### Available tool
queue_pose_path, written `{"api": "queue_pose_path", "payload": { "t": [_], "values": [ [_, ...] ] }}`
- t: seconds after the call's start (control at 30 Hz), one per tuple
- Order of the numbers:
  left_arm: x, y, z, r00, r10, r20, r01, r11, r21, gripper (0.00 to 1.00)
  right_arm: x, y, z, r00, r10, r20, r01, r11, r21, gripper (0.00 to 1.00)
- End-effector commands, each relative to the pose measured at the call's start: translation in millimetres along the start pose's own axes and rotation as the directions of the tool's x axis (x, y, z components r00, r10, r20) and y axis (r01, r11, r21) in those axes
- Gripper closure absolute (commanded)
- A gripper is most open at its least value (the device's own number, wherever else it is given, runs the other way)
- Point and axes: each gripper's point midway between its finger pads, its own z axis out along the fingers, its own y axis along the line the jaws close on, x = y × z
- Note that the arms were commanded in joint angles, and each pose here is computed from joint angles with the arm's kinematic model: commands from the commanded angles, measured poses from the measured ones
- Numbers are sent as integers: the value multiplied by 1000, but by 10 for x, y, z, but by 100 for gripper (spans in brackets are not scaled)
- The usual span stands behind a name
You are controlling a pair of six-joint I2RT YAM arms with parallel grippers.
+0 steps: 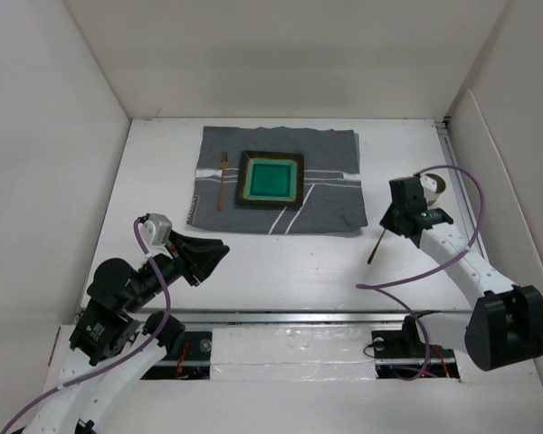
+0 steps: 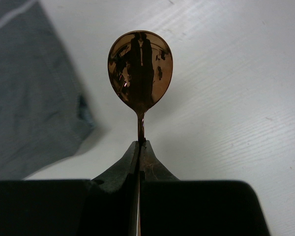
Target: Set the dinner table for one person
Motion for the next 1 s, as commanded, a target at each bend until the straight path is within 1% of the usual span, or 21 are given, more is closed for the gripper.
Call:
{"api": "queue_pose_path", "payload": {
  "t": [0.0, 0.03, 0.07, 0.1, 0.13, 0.17, 0.2, 0.23, 0.27, 0.37, 0.43, 0.47, 0.57, 0.7, 0.87, 0.97],
  "values": [
    [-15, 64, 59, 1000, -20, 15, 20, 999, -30, 74, -302, 582, -282, 990, -119, 78, 128, 984, -125, 100],
    [-16, 83, 59, 1000, -22, 17, 23, 999, -41, 74, -305, 729, -319, 986, -150, 79, 160, 976, -149, 100],
    [-19, 104, 51, 999, -24, 25, 25, 998, -52, 73, -226, 936, -377, 970, -232, 73, 242, 951, -191, 100],
    [-33, 152, 51, 999, -28, 37, 31, 996, -79, 72, -303, 1192, -369, 962, -263, 75, 273, 939, -211, 100],
    [-51, 164, 37, 998, -31, 48, 35, 995, -88, 71, -305, 1323, -361, 956, -286, 69, 295, 931, -215, 100],
    [-53, 196, 31, 998, -32, 54, 38, 994, -106, 71, -251, 1484, -365, 932, -357, 63, 361, 901, -241, 100],
    [-71, 274, 19, 997, -37, 70, 47, 988, -150, 71, -306, 1728, -274, 922, -381, 62, 384, 889, -249, 100],
    [-82, 298, 15, 996, -44, 77, 56, 985, -166, 71, -334, 1823, -216, 915, -398, 62, 400, 881, -251, 100],
    [-84, 330, 11, 995, -48, 82, 62, 981, -183, 71, -297, 1961, -181, 896, -439, 61, 438, 855, -279, 100],
    [-59, 410, 27, 995, -58, 78, 74, 972, -223, 71, -267, 2349, 57, 876, -480, 50, 467, 817, -338, 100],
    [-46, 433, 48, 996, -59, 69, 74, 970, -232, 71, -401, 2499, 163, 885, -461, 58, 450, 818, -360, 100],
    [-46, 464, 54, 996, -58, 71, 74, 967, -245, 71, -279, 2573, 307, 873, -486, 32, 460, 802, -382, 100],
    [-1, 525, 115, 997, -63, 42, 72, 961, -266, 72, -319, 2662, 572, 870, -492, 12, 458, 800, -388, 100],
    [25, 571, 147, 997, -66, 27, 71, 957, -282, 71, -328, 2681, 788, 870, -493, -11, 453, 808, -377, 100],
    [32, 622, 159, 998, -66, 25, 70, 951, -302, 71, -456, 2635, 973, 893, -450, -13, 408, 822, -396, 100],
    [56, 642, 183, 998, -68, 15, 69, 949, -307, 72, -470, 2659, 1033, 897, -443, -14, 399, 821, -409, 100]
  ]
}}
